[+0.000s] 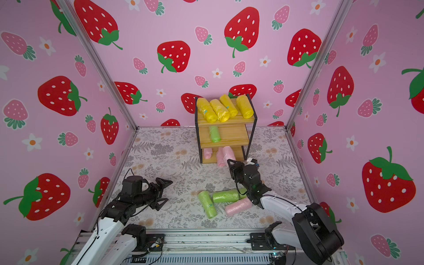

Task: Sort the rolls of trash bags by color and place them on the shelf
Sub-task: Place the roll of trash bags on the shelf.

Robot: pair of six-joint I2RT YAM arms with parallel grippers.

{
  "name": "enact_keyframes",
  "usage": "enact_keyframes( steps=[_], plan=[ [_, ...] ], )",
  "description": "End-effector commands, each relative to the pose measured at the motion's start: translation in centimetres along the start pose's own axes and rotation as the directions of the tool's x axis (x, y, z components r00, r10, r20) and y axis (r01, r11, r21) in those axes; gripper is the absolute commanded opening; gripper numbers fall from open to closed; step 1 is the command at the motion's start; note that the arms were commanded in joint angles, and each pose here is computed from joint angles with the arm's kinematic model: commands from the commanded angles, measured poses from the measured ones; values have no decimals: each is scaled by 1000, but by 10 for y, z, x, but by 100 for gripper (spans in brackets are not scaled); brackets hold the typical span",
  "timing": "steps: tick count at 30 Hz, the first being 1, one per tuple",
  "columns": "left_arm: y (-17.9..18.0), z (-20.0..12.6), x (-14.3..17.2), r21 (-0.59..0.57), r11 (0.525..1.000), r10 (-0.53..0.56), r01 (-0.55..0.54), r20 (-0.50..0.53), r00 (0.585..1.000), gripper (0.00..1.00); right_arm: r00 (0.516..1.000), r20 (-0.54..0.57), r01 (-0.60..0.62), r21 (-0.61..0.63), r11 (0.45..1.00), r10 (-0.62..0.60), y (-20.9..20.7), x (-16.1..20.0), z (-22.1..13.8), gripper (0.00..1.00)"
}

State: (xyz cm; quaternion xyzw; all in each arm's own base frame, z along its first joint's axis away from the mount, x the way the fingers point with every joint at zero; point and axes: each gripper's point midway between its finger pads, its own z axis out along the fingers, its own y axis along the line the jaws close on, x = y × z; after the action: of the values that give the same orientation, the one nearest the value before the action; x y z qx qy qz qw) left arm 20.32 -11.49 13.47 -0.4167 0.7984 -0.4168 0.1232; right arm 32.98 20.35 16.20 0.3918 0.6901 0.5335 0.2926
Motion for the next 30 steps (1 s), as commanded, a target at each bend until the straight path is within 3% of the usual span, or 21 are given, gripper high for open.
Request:
enact_keyframes(
  steps=[1,6,15,20,30],
  plan=[
    [-10,-2,5,23,999,42,-41,-24,999,99,996,21,-86,-65,994,88,14,-13,8,0],
    [-11,-2,5,12,999,51,-51,-32,998,99,990,2,-143,-32,989,143,-2,-15,19,0],
    [-6,5,4,-9,999,47,-47,-46,998,99,996,53,-77,-19,997,78,2,-36,19,0],
    [-2,5,5,-14,999,44,-45,-49,998,99,997,33,-69,-7,998,69,1,-45,38,8],
    [8,4,9,-12,999,36,-37,-56,998,97,990,-15,-140,-17,990,140,2,-53,92,12]
  ],
)
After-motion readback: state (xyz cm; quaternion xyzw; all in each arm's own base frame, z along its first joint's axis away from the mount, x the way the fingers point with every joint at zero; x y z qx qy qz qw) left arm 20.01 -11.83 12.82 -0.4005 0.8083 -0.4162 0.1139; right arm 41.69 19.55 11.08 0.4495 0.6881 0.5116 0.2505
